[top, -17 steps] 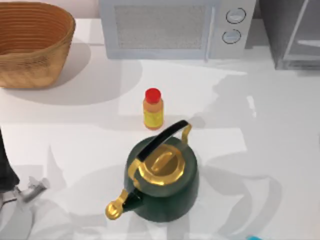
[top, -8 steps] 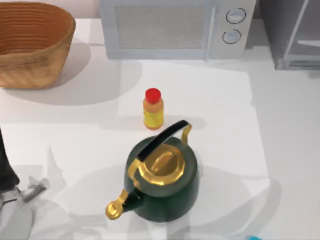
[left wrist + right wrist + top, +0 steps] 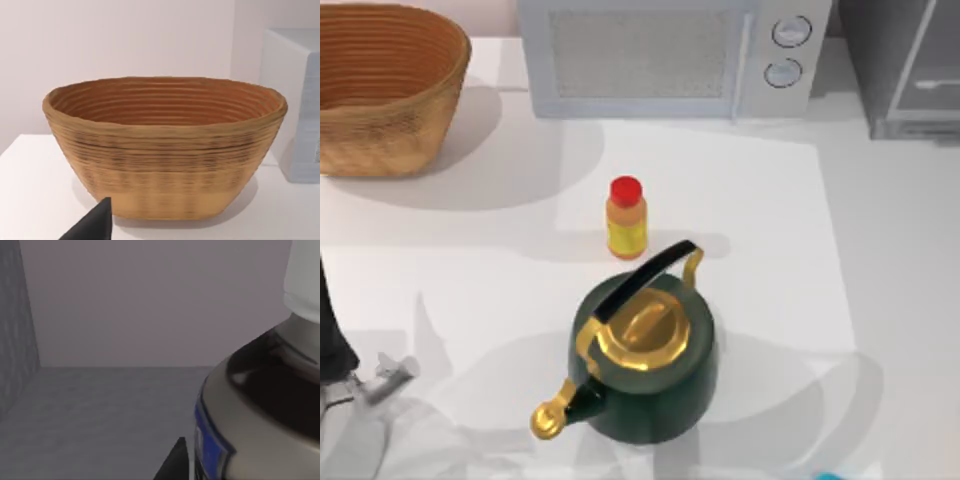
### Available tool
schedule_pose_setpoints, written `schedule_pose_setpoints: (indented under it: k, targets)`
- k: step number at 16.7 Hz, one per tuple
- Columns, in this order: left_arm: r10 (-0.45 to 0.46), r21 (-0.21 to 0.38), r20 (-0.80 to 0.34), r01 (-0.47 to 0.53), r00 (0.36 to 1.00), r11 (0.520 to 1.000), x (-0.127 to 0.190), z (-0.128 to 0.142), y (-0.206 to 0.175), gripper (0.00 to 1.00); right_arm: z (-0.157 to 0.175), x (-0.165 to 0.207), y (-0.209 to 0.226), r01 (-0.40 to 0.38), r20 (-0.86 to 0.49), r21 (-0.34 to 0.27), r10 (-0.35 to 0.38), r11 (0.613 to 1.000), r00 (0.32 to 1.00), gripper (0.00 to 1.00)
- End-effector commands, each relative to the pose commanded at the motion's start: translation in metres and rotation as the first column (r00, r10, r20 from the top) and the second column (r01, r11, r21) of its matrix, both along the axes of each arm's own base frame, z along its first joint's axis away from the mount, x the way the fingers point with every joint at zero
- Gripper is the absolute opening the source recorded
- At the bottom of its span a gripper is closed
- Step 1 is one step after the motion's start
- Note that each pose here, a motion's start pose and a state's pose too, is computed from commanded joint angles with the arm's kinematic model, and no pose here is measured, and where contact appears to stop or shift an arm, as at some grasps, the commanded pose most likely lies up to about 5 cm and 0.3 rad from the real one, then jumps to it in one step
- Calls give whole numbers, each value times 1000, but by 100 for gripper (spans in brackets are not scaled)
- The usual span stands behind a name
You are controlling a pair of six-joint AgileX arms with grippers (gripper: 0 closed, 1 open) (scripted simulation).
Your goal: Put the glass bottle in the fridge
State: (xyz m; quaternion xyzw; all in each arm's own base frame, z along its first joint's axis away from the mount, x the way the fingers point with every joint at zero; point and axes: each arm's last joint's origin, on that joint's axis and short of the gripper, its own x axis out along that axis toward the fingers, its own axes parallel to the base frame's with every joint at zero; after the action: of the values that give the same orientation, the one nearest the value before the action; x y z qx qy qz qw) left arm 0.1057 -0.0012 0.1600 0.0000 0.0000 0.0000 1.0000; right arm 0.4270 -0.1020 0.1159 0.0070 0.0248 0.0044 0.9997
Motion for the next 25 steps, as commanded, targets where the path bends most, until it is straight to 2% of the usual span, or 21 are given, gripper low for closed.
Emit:
schedule_pose_setpoints:
  k: [5,8,14,25]
  targets:
    - [0,0,0,0,1000,1000,0,0,0,100,16,51,-3,-2,61,-18,3,1000,998,1]
    - [0,0,0,0,1000,1000,0,0,0,100,16,71,-2,1,55,-15,-1,1000,998,1]
    - [0,0,0,0,1000,1000,0,0,0,100,13,77,-1,3,40,-10,-3,1000,999,1]
    - [0,0,0,0,1000,1000,0,0,0,100,13,77,-1,3,40,-10,-3,1000,999,83]
